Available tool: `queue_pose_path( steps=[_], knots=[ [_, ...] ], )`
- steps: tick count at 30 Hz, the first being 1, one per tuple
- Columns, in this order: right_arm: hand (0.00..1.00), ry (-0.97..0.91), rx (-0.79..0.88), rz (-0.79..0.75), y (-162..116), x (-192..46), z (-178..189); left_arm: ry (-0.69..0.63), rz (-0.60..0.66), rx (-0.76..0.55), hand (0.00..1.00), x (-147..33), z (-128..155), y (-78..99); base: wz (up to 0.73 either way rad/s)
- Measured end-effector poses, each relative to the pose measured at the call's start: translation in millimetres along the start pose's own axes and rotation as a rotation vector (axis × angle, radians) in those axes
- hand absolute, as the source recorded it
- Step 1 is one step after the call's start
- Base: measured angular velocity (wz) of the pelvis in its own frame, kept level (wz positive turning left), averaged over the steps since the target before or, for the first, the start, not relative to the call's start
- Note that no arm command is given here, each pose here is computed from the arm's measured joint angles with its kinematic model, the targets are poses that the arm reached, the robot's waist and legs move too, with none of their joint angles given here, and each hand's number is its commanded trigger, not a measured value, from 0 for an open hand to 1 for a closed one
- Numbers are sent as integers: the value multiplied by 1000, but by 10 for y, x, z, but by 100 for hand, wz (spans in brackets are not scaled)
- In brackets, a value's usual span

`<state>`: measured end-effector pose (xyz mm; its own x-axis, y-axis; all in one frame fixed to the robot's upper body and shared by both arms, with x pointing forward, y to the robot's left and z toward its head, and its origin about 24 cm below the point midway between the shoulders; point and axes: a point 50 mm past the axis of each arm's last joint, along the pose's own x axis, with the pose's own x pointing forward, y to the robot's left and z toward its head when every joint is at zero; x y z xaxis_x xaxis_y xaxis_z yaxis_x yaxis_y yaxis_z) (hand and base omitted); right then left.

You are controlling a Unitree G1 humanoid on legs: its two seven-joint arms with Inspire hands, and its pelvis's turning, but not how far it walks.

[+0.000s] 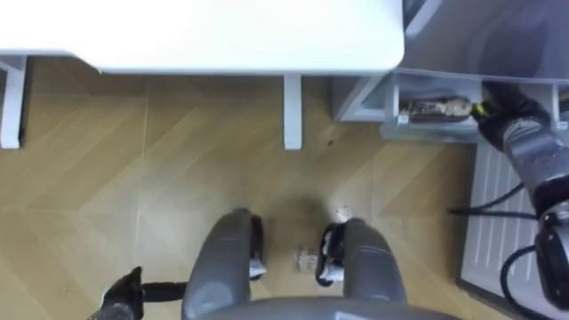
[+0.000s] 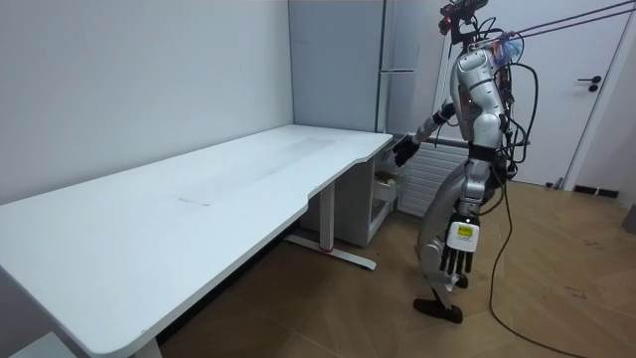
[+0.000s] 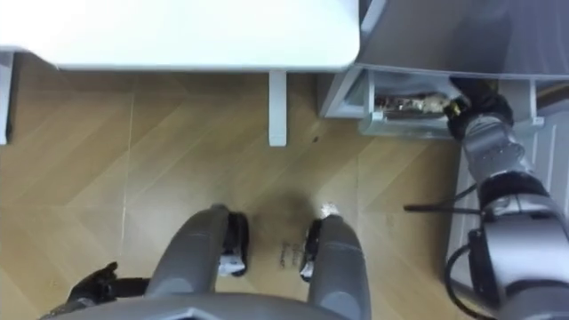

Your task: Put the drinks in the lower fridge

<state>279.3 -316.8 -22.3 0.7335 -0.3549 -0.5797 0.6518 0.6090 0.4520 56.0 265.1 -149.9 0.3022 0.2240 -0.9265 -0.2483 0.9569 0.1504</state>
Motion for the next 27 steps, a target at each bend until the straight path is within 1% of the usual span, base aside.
queue_pose_path(
  steps=[6,12,17,20,22,25,27],
  knots=[
    [0,44,-9,-17,-319,-54,-159,27,-6,-6,0,0,-57,22,-8],
    [0,74,38,-108,-688,-150,-299,39,-8,-25,0,-1,-88,54,0],
    [0,118,-11,-165,-930,-244,-464,55,-1,-27,0,-4,-137,65,0],
    [0,149,-77,-193,-1046,-300,-561,63,1,-28,0,-14,-177,75,3],
    [0,179,-135,-235,-1194,-377,-664,65,6,-28,0,-26,-215,91,0],
    [0,214,-154,-309,-1387,-489,-779,72,9,-28,0,-39,-260,104,0],
    [0,231,-168,-338,-1455,-532,-836,73,9,-29,0,-41,-268,106,0]
  ],
)
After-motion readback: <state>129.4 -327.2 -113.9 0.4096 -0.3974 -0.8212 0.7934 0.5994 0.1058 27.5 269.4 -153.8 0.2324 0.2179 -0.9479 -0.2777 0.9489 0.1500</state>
